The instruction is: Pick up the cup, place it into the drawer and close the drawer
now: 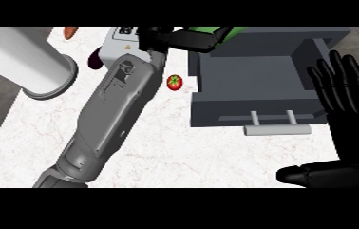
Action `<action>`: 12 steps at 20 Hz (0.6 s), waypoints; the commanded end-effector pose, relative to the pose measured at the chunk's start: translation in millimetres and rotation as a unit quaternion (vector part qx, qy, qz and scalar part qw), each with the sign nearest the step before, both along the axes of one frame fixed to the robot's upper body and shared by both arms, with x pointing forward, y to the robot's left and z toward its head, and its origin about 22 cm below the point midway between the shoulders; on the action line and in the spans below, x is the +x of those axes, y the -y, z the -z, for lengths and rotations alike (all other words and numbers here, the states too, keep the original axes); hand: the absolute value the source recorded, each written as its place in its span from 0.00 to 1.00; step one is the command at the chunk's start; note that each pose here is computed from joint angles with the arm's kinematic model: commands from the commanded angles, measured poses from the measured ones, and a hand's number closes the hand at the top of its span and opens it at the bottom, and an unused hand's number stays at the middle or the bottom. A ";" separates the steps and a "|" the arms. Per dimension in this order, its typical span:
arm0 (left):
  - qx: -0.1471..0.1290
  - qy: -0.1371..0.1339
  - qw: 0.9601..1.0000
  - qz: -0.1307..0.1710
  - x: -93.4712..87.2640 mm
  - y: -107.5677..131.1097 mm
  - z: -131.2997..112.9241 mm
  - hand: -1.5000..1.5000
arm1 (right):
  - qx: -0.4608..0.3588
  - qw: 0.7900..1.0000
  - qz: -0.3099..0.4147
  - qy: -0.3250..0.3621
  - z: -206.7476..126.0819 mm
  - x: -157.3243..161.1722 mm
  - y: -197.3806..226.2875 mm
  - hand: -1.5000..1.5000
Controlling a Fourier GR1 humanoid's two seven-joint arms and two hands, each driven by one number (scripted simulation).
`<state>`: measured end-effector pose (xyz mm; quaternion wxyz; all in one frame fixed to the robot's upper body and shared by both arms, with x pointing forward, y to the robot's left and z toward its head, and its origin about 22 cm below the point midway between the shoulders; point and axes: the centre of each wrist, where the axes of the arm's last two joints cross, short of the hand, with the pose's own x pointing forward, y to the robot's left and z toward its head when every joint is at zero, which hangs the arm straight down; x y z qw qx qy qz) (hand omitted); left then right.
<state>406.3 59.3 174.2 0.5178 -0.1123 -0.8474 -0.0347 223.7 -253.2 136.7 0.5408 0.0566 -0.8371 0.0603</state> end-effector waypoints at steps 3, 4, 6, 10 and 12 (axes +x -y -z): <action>0.019 -0.015 1.000 -0.010 10.6 21.3 1.5 1.00 | 0.003 1.000 0.002 0.006 6.6 1.8 -20.4 0.00; 0.020 -0.021 1.000 -0.012 6.0 38.8 -12.7 1.00 | -0.001 1.000 -0.010 -0.003 13.9 -0.4 -1.4 0.00; 0.025 -0.022 0.999 -0.025 22.5 24.7 11.9 1.00 | 0.000 1.000 -0.012 -0.002 0.0 14.5 0.0 0.00; 0.040 -0.049 0.998 -0.018 26.0 30.1 17.7 1.00 | -0.001 1.000 -0.005 -0.002 2.6 6.3 -1.8 0.00; 0.051 -0.041 0.998 -0.024 18.0 35.2 33.8 1.00 | -0.002 1.000 -0.015 0.004 -1.4 12.5 -6.2 0.00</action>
